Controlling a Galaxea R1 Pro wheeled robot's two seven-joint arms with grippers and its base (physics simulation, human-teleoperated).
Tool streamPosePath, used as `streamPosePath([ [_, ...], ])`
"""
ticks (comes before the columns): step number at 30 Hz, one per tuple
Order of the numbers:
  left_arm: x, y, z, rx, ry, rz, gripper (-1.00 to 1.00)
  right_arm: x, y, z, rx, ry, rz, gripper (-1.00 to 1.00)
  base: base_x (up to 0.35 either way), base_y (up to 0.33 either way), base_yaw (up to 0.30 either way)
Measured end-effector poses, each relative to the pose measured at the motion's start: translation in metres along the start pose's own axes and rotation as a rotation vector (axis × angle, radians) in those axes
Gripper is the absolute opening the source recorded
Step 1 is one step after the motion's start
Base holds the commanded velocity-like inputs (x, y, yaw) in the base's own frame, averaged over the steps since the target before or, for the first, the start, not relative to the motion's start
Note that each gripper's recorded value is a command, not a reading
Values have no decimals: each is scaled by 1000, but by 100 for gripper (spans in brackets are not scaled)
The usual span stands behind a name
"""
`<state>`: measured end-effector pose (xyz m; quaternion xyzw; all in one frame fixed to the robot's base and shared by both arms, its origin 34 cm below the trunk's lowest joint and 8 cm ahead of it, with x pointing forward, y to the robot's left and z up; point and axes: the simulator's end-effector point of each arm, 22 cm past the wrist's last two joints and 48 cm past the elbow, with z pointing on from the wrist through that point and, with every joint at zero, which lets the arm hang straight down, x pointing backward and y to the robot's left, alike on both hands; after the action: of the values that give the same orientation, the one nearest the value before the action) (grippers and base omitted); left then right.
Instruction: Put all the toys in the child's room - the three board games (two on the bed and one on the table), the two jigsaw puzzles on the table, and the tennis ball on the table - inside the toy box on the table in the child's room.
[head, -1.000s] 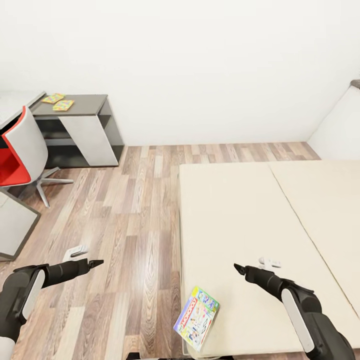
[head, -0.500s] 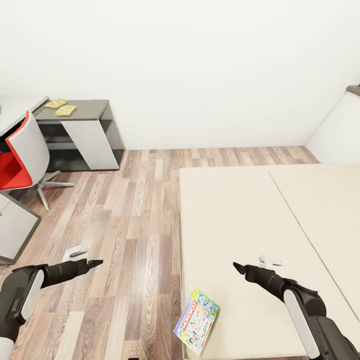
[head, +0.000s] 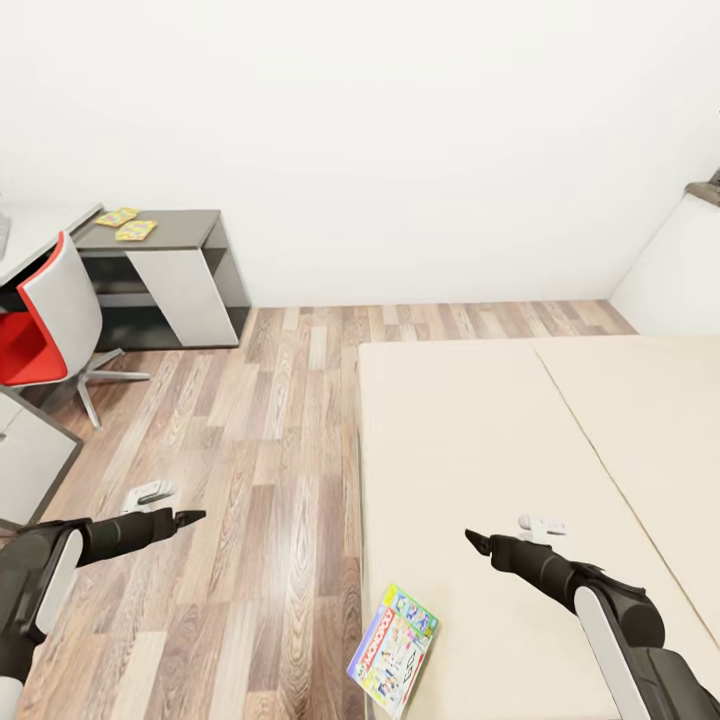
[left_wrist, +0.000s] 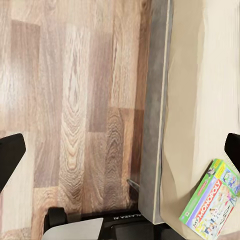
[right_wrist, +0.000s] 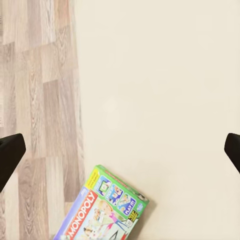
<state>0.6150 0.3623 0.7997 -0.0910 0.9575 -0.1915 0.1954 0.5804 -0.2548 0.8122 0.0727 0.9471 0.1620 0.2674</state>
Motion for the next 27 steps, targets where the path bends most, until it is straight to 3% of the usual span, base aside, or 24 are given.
streamPosePath([
  [27, -24, -18, -26, 13, -54, 35, 100, -12, 7, -12, -14, -28, -3, 100, 0, 0, 0],
])
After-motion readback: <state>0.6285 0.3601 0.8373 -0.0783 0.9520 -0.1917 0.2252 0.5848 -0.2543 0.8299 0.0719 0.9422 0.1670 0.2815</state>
